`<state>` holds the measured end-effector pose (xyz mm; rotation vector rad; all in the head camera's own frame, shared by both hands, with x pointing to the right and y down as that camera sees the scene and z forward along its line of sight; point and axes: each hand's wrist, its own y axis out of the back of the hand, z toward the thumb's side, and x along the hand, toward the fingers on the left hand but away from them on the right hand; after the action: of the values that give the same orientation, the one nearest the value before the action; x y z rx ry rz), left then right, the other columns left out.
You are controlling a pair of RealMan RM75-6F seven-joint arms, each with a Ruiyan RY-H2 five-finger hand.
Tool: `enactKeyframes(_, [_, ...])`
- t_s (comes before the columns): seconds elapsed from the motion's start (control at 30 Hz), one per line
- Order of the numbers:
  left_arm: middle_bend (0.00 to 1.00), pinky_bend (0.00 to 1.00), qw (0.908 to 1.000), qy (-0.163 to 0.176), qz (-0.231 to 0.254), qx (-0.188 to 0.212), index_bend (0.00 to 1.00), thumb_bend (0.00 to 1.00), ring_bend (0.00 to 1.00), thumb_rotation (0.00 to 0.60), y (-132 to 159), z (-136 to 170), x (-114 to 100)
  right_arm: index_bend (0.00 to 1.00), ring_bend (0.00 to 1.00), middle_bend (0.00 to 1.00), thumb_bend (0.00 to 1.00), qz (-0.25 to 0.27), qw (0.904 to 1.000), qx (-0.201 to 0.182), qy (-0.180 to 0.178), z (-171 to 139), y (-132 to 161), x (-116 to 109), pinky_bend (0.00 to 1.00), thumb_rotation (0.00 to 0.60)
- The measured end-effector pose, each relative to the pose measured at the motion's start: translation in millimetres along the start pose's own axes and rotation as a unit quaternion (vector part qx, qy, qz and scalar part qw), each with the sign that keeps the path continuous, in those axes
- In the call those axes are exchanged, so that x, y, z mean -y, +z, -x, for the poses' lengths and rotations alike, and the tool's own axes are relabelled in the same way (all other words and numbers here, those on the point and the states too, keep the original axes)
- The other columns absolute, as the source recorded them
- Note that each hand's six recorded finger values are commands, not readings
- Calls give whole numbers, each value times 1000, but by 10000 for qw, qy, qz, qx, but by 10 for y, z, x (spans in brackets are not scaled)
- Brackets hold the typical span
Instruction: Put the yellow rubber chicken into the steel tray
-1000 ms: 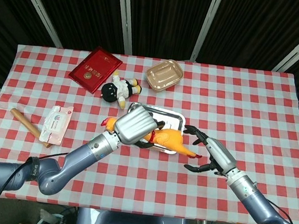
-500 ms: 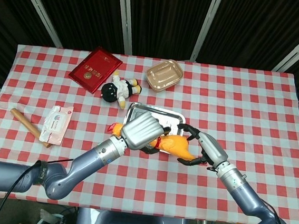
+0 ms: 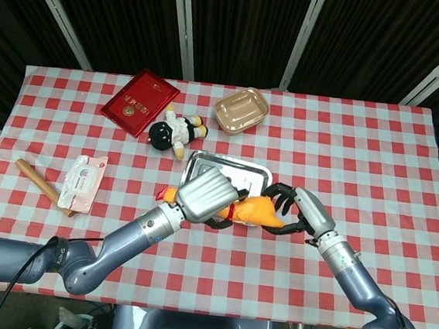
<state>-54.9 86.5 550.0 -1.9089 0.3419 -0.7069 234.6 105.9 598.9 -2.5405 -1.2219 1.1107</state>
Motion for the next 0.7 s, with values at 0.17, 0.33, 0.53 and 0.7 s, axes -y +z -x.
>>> enactKeyframes(0.17, [659, 756, 10000, 5, 21, -7, 619, 561, 593, 600, -4, -7, 0, 885, 670, 623, 504, -4, 10000, 36, -33, 28, -11, 13, 705, 600])
enactKeyframes(0.33, [659, 756, 10000, 21, -4, -48, 617, 561, 593, 600, -35, -15, -1, 870, 666, 646, 524, -83, 9999, 58, -39, 29, -20, 19, 712, 600])
enactKeyframes(0.53, [661, 756, 9999, 50, 2, -99, 617, 561, 593, 600, -68, -27, -7, 421, 373, 408, 386, -190, 9998, 24, 88, -1, -16, 40, 448, 600])
enactKeyframes(0.7, [664, 756, 9998, 90, -58, -153, 617, 560, 593, 600, -104, -46, -17, 172, 221, 251, 209, -275, 9994, -9, 229, -26, -11, 61, 292, 600])
